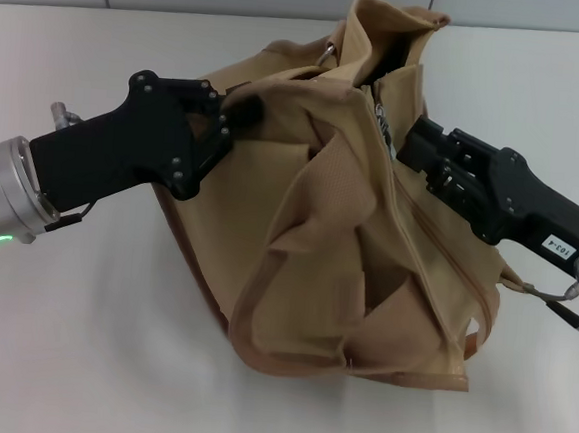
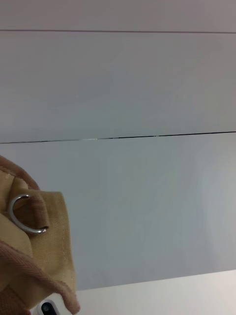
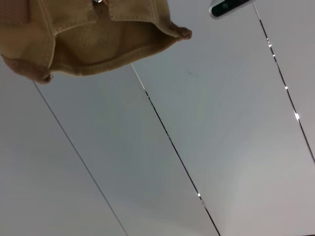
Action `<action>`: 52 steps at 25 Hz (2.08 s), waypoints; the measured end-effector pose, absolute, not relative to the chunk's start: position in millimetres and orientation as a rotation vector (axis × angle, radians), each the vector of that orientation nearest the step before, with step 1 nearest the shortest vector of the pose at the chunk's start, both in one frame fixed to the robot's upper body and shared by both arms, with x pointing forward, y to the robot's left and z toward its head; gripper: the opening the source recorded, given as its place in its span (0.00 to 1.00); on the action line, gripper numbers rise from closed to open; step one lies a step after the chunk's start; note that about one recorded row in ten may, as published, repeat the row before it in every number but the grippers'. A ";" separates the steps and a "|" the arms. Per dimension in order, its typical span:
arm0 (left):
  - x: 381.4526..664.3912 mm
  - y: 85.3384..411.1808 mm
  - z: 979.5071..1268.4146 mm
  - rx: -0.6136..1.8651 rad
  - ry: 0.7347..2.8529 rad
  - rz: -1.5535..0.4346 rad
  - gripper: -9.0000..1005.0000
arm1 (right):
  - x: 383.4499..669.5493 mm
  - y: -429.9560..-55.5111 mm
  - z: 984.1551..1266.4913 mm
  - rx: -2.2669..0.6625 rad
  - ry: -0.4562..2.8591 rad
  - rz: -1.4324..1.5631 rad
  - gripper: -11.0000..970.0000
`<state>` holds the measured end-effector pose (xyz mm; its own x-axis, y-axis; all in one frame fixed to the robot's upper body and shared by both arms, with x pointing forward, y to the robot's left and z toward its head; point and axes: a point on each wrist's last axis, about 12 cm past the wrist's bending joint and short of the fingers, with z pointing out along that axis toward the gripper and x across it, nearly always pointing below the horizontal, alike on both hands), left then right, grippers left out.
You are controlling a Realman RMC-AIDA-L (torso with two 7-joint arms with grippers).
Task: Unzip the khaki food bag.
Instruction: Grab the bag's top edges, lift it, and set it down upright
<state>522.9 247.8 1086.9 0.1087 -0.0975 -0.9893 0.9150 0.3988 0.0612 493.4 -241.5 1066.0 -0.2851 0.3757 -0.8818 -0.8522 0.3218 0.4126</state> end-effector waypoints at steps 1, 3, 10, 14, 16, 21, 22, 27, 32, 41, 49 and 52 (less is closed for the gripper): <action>523.1 247.5 1087.1 0.866 1.226 -0.903 0.11 | 493.6 -241.3 1066.1 -0.480 1.382 1.284 0.41; 523.4 246.8 1087.4 0.866 1.226 -0.907 0.11 | 494.7 -240.1 1066.3 -0.489 1.385 1.283 0.41; 525.0 245.2 1088.6 0.867 1.223 -0.912 0.11 | 500.4 -233.1 1064.4 -0.549 1.416 1.265 0.40; 527.2 243.2 1089.6 0.870 1.221 -0.915 0.11 | 502.5 -229.8 1063.7 -0.567 1.430 1.267 0.39; 528.0 242.1 1089.6 0.869 1.222 -0.919 0.11 | 503.0 -228.7 1064.0 -0.574 1.429 1.270 0.38; 530.0 240.4 1091.0 0.874 1.217 -0.921 0.11 | 504.2 -222.4 1064.4 -0.614 1.434 1.288 0.36; 530.2 240.3 1091.0 0.874 1.218 -0.920 0.11 | 504.6 -221.4 1064.3 -0.621 1.437 1.291 0.36; 530.4 240.5 1091.1 0.872 1.218 -0.918 0.11 | 506.4 -218.5 1064.9 -0.635 1.442 1.298 0.34; 531.3 240.6 1091.2 0.869 1.220 -0.914 0.12 | 505.2 -215.8 1065.3 -0.659 1.441 1.319 0.28; 534.5 240.1 1091.1 0.868 1.232 -0.899 0.12 | 498.9 -217.4 1070.8 -0.676 1.414 1.407 0.18; 537.9 238.4 1091.5 0.875 1.238 -0.887 0.12 | 496.5 -223.6 1073.5 -0.650 1.416 1.440 0.20; 538.8 237.6 1092.0 0.878 1.237 -0.886 0.12 | 496.7 -224.1 1073.3 -0.637 1.425 1.448 0.21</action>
<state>538.8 237.6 1092.0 0.1112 -0.0786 -0.9907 0.9127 0.4026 0.0705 496.7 -224.1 1073.3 -0.3927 0.2702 -0.8791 -0.8833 0.1555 0.4424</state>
